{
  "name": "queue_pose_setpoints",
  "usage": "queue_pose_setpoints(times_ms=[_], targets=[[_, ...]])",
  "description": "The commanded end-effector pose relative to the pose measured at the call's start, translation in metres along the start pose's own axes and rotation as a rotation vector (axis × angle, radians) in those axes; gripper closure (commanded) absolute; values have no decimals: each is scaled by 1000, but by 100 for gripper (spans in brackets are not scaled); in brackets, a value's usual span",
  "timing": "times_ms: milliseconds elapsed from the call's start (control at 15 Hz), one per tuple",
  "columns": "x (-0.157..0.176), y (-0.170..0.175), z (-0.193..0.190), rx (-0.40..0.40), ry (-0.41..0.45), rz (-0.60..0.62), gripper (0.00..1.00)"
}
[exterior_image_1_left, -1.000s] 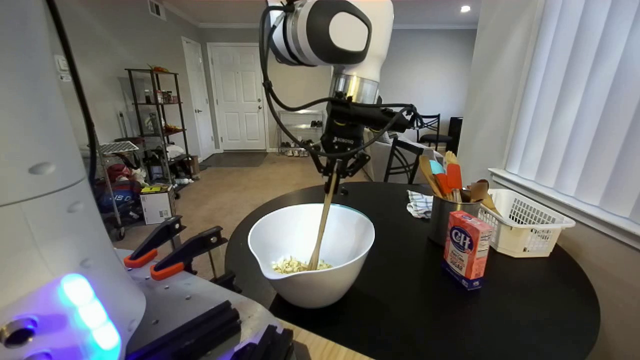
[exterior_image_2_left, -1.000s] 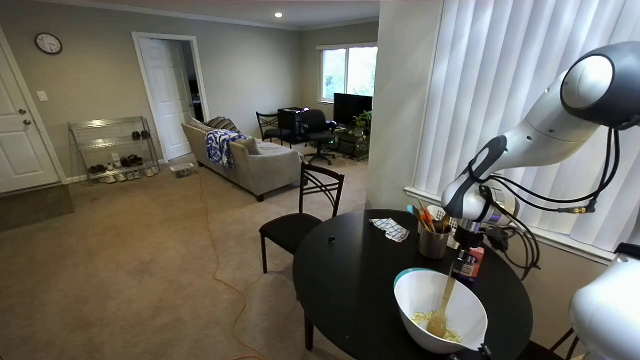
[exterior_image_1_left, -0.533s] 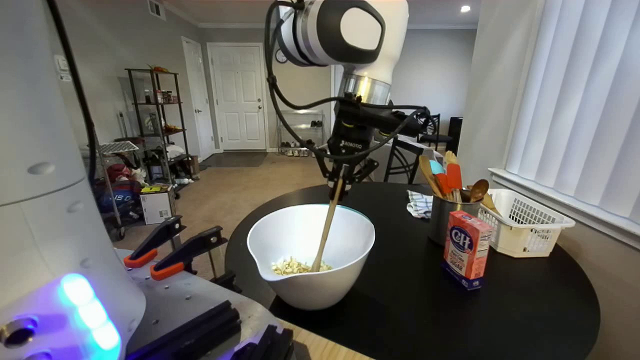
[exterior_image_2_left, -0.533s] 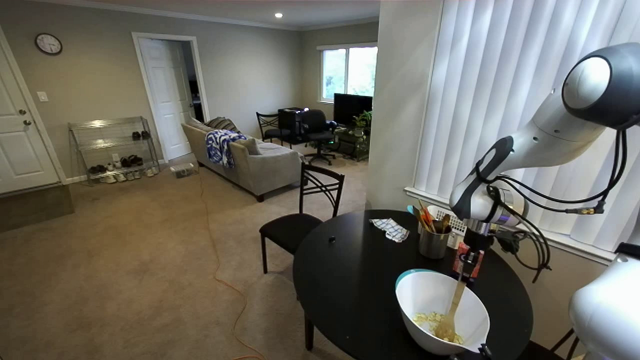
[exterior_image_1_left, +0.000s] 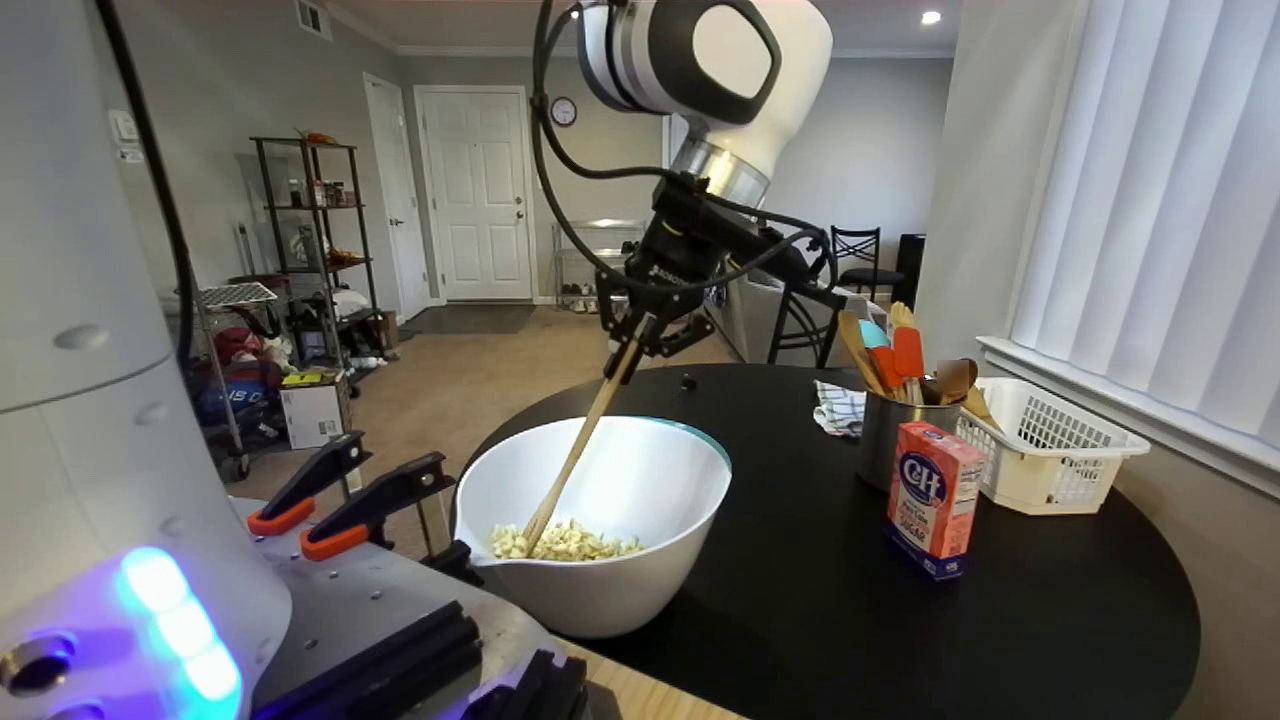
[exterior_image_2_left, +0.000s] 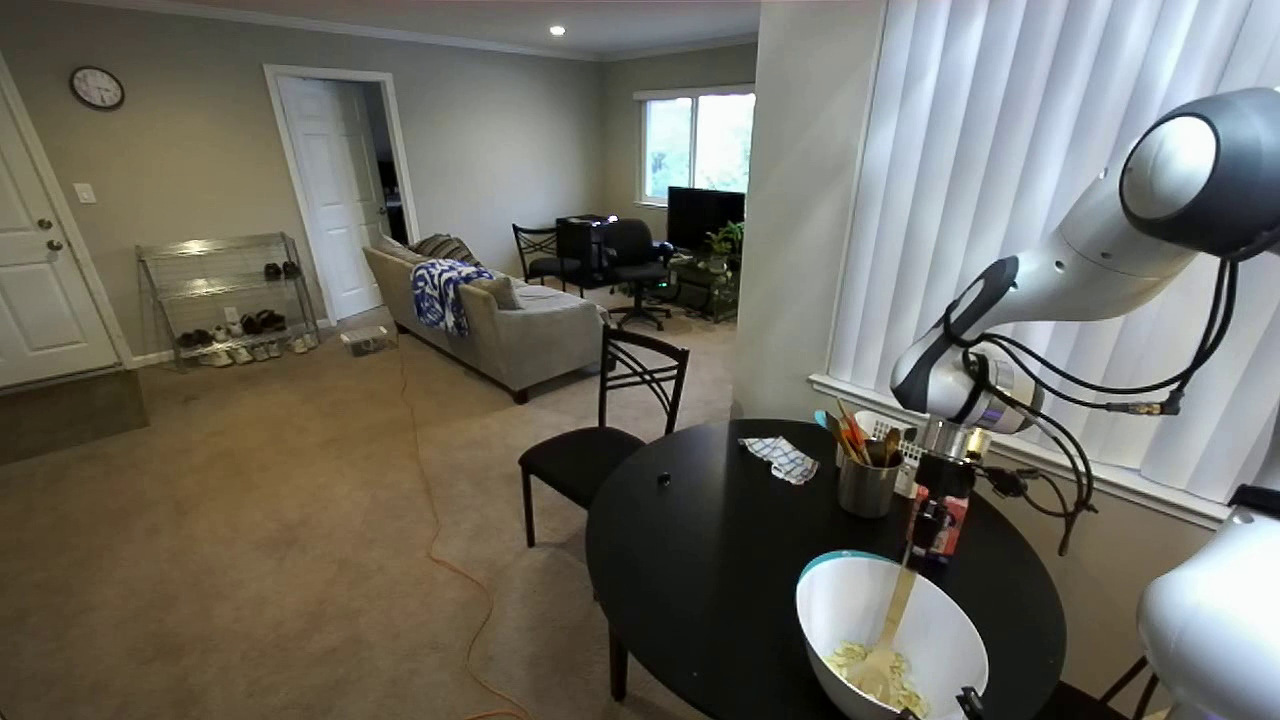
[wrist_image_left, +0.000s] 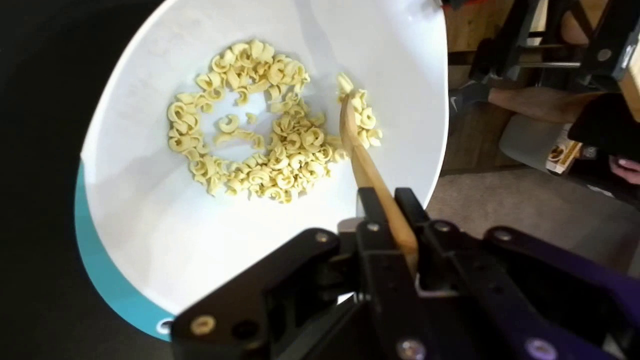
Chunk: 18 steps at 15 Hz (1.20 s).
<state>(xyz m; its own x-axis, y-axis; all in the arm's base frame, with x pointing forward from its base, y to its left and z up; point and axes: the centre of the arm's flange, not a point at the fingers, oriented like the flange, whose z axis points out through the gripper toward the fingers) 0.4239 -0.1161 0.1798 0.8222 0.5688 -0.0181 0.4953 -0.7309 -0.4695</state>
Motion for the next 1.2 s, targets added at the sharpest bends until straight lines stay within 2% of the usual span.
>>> queue_pose_setpoints(times_ms=[0,733,1133], targets=[[9,-3,1,65,24,-2,95],[27,-5,-2,14,142,-13,95],[31,-1,-2,-72,145,-27,95]])
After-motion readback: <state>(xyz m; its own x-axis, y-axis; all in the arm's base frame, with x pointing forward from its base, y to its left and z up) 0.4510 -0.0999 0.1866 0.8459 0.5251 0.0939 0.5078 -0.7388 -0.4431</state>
